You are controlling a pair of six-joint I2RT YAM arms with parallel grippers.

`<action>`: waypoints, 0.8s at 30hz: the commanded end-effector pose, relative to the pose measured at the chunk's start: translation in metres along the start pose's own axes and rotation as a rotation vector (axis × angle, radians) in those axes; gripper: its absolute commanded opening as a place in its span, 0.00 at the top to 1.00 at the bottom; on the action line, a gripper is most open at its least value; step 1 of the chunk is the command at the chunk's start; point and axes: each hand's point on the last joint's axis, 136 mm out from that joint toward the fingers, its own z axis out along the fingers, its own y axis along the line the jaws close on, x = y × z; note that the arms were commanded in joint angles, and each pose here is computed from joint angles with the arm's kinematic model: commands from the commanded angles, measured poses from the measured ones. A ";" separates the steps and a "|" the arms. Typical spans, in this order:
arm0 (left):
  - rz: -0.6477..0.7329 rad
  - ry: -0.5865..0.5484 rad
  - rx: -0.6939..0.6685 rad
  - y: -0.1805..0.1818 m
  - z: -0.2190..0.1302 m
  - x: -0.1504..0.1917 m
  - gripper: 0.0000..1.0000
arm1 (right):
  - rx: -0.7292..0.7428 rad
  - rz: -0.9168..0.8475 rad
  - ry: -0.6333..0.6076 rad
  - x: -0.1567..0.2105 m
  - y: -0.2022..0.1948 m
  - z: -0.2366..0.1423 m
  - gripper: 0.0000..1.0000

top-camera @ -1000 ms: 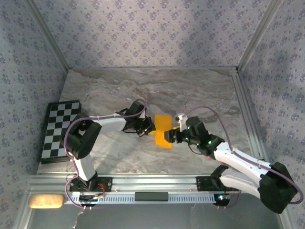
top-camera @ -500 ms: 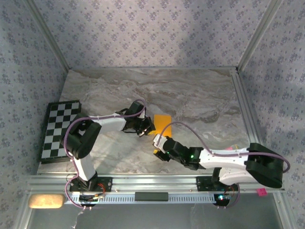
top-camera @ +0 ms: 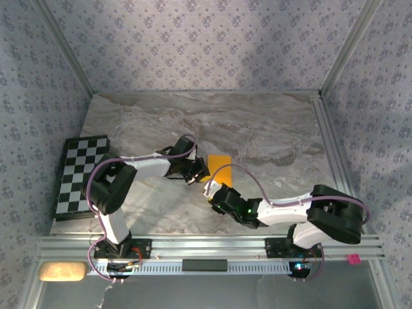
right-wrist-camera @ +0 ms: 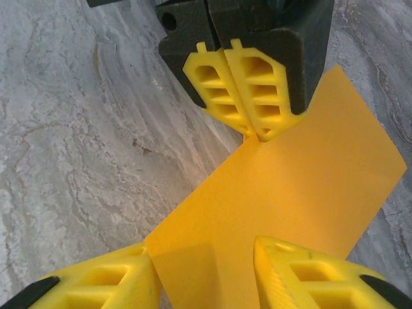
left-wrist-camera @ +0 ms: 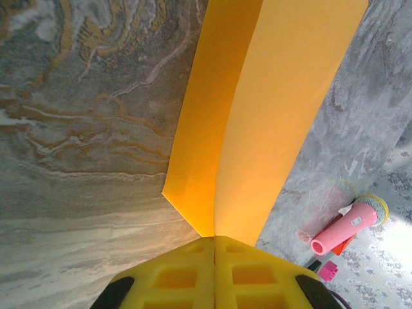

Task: Fold a paper plane with a square sheet of paper (pick it up from the middle)
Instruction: Third fold the triangle at the center of the table.

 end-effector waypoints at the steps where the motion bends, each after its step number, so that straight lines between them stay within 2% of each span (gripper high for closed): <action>1: -0.003 -0.008 0.004 -0.003 -0.007 -0.002 0.91 | 0.025 0.025 -0.037 -0.013 -0.003 -0.001 0.63; 7: -0.003 -0.007 0.000 -0.001 -0.007 -0.001 0.91 | 0.022 0.035 -0.027 -0.012 -0.004 -0.002 0.74; 13: -0.003 -0.009 -0.004 0.000 -0.008 -0.001 0.91 | 0.024 0.046 -0.022 -0.011 -0.005 -0.003 0.79; 19: -0.004 -0.012 -0.021 0.004 -0.008 -0.001 0.91 | 0.010 0.063 -0.024 -0.013 -0.005 -0.003 0.90; 24: 0.010 -0.040 -0.039 0.005 -0.014 -0.003 0.85 | -0.031 0.097 -0.015 -0.011 -0.001 -0.002 0.96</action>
